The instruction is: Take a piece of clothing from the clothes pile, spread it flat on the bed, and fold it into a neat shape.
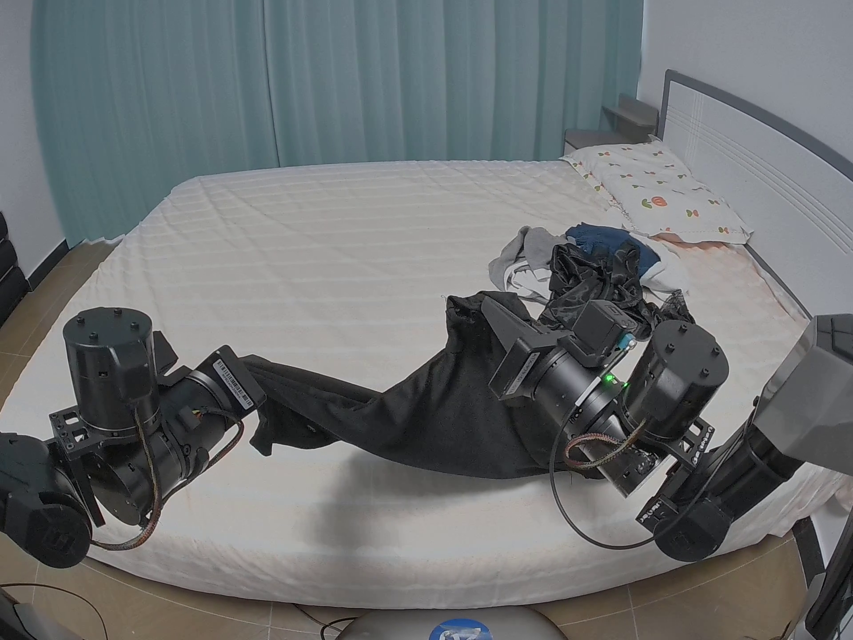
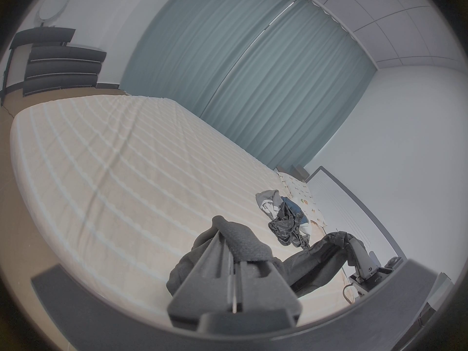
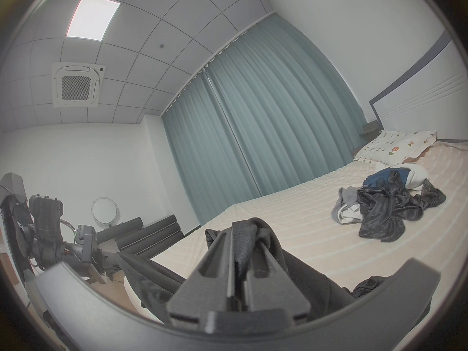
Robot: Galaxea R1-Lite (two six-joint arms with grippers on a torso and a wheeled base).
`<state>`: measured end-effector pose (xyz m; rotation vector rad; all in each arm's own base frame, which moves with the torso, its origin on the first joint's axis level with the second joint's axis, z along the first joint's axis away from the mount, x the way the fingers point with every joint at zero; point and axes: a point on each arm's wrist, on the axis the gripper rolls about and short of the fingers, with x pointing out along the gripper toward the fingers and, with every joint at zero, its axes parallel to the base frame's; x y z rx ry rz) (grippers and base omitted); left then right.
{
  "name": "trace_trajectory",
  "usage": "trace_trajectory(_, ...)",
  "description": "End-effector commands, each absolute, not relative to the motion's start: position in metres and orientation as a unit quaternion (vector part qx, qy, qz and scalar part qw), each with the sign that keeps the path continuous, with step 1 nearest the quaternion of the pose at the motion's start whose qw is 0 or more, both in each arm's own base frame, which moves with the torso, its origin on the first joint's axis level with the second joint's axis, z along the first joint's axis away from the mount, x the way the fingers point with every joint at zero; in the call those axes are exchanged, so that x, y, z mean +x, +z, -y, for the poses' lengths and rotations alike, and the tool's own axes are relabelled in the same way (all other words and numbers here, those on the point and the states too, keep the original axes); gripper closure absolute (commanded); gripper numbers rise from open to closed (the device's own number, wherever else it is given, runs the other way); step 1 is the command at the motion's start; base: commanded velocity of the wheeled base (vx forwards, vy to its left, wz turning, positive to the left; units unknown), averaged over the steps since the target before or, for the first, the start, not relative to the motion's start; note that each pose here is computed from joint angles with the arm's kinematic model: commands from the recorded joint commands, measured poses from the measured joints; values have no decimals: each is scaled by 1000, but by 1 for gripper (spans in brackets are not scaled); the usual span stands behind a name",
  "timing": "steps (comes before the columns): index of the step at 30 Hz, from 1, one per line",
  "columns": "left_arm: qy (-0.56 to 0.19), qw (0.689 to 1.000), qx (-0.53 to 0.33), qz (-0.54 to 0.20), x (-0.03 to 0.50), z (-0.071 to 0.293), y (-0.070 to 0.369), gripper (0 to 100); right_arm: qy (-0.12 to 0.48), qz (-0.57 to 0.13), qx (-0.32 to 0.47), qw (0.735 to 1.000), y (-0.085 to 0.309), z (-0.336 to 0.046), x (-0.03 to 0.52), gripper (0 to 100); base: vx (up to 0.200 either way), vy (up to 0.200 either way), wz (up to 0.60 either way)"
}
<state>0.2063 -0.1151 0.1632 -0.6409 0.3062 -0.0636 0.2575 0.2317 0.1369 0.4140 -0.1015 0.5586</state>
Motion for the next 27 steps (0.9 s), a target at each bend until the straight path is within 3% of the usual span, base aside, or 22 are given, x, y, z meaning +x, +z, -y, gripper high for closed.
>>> trace_trajectory(1,-30,937,-313,-151,206,115,163,100,271,53,206,939,138,-229,258,100,0,200,0)
trace_trajectory(12,-29,937,-311,-156,206,115,160,100,260,44,224,938,136,-221,262,100,0,200,0)
trace_trajectory(21,-30,937,-306,-165,207,116,156,100,244,12,233,941,129,-192,254,100,0,0,0)
trace_trajectory(27,-42,936,-297,-186,196,119,147,100,244,-16,229,942,127,-169,231,100,-200,0,0)
